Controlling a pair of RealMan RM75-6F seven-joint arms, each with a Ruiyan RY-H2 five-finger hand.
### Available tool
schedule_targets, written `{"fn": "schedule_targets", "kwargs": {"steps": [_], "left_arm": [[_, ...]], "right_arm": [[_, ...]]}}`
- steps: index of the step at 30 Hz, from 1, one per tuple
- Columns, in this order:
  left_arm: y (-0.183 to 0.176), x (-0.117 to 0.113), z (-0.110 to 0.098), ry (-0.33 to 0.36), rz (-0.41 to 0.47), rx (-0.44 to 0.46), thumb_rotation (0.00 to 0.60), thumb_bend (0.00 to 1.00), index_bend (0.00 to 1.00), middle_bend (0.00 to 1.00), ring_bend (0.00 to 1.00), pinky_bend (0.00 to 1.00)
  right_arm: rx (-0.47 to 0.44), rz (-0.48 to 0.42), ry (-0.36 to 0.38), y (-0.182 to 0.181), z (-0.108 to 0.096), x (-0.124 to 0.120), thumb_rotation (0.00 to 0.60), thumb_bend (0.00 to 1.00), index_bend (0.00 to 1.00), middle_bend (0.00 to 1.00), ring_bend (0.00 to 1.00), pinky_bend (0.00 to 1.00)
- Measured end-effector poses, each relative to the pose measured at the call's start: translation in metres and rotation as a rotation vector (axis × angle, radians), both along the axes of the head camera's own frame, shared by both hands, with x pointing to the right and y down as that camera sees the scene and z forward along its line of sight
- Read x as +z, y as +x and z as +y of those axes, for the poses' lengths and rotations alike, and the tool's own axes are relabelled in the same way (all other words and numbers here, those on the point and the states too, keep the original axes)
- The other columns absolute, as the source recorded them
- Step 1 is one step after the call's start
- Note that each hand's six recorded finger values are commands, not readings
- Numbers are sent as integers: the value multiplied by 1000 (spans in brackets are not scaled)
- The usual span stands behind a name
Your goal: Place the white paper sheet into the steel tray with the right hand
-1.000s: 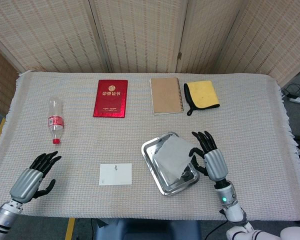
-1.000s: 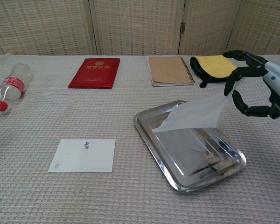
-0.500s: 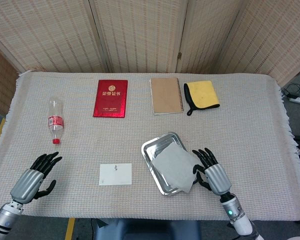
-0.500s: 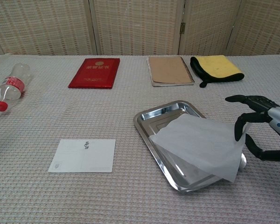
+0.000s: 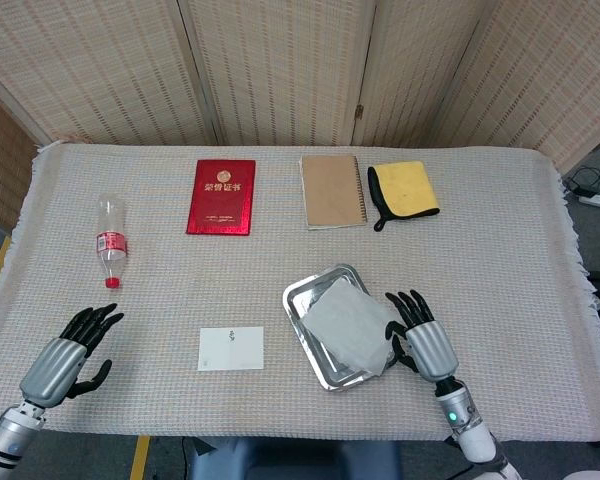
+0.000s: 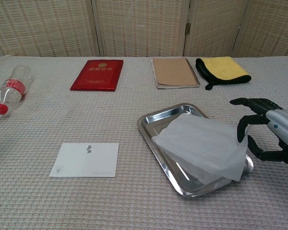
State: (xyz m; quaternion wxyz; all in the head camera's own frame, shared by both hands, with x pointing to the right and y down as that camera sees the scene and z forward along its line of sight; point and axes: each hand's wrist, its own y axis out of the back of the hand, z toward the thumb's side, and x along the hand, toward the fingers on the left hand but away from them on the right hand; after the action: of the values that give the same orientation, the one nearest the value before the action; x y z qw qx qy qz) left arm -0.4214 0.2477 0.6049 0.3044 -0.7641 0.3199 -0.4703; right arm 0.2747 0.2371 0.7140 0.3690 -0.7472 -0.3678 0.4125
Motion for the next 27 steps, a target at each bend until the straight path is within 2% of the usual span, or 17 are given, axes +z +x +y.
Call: {"fn": "schedule_targets", "kwargs": {"steps": [2, 7, 17, 22, 27], "left_arm": [[0, 0, 0, -1, 0, 0, 600, 580, 0, 0, 0, 0], [0, -2, 0, 5, 5, -1, 600, 580, 0, 0, 0, 0], [0, -3, -1, 1, 6, -2, 600, 581, 0, 0, 0, 0], [1, -3, 0, 2, 1, 4, 600, 581, 0, 0, 0, 0], [1, -4, 0, 4, 6, 1, 600, 580, 0, 0, 0, 0]], "right_arm": [[-6, 14, -15, -1, 0, 4, 600, 628, 450, 63, 59, 0], [-27, 26, -63, -10, 4, 9, 600, 628, 299, 7, 28, 0], [-19, -6, -184, -15, 10, 6, 600, 630, 20, 0, 0, 0], [-14, -17, -277, -15, 11, 4, 600, 628, 0, 0, 0, 0], [-10, -4, -404, -19, 11, 4, 600, 629, 0, 0, 0, 0]]}}
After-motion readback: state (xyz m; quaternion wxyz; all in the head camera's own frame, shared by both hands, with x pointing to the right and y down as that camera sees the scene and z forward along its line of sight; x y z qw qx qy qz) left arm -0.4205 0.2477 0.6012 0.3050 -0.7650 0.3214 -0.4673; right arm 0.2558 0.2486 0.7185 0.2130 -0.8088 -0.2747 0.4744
